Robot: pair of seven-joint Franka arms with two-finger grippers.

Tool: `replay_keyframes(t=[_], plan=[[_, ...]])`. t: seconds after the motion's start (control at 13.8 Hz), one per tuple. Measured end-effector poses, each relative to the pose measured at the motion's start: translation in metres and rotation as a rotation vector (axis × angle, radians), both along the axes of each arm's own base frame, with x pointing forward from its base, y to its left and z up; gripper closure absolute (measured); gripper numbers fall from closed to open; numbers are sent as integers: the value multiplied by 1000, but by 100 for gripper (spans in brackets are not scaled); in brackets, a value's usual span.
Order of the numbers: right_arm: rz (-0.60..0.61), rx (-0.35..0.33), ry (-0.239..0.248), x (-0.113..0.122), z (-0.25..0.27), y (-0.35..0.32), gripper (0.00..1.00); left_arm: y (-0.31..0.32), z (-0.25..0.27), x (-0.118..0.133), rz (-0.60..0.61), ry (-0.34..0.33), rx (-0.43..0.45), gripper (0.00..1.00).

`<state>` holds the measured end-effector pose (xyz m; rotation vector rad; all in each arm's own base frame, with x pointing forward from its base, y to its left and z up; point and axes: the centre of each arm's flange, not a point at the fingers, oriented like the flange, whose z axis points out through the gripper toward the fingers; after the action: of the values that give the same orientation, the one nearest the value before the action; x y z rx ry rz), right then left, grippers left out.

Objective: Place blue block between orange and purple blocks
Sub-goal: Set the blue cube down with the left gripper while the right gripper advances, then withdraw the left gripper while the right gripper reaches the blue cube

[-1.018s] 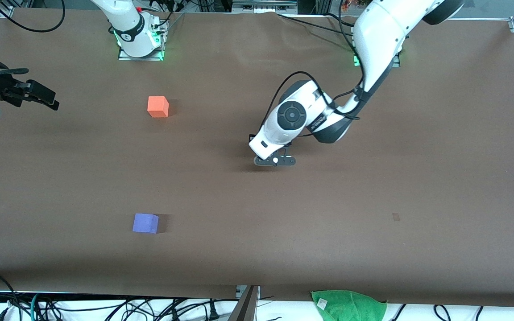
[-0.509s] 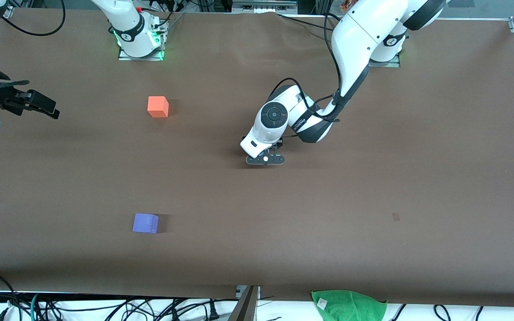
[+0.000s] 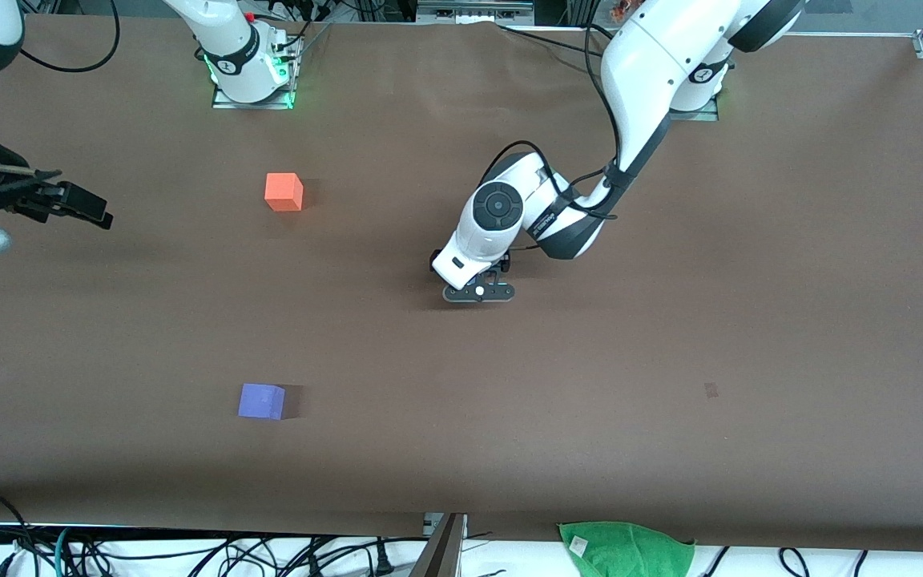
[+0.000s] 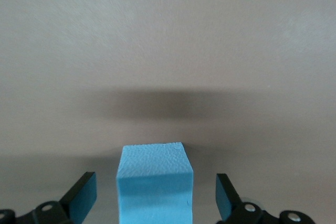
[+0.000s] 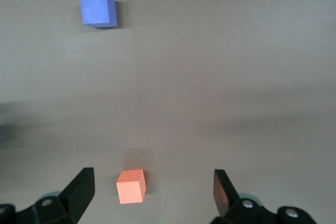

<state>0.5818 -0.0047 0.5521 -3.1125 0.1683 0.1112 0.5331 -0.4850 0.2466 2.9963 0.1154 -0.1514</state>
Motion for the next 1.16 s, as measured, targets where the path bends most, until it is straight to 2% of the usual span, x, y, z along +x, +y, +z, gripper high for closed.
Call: replay_keyframes(t=[0.29,0.58,0.8,1.02,1.16], plan=[[14,4,51,13,-33,8,0,47,115,16,-2,0,83,0],[78,7,80,19,-52,46,0,134,230,29,-99,-27,138,0],[159,3,104,23,-80,109,0,211,282,37,-148,-20,167,0],[226,2,88,25,-103,168,0,267,317,40,-109,-34,177,0],[224,32,85,27,-118,204,0,301,341,38,-93,-28,167,0]])
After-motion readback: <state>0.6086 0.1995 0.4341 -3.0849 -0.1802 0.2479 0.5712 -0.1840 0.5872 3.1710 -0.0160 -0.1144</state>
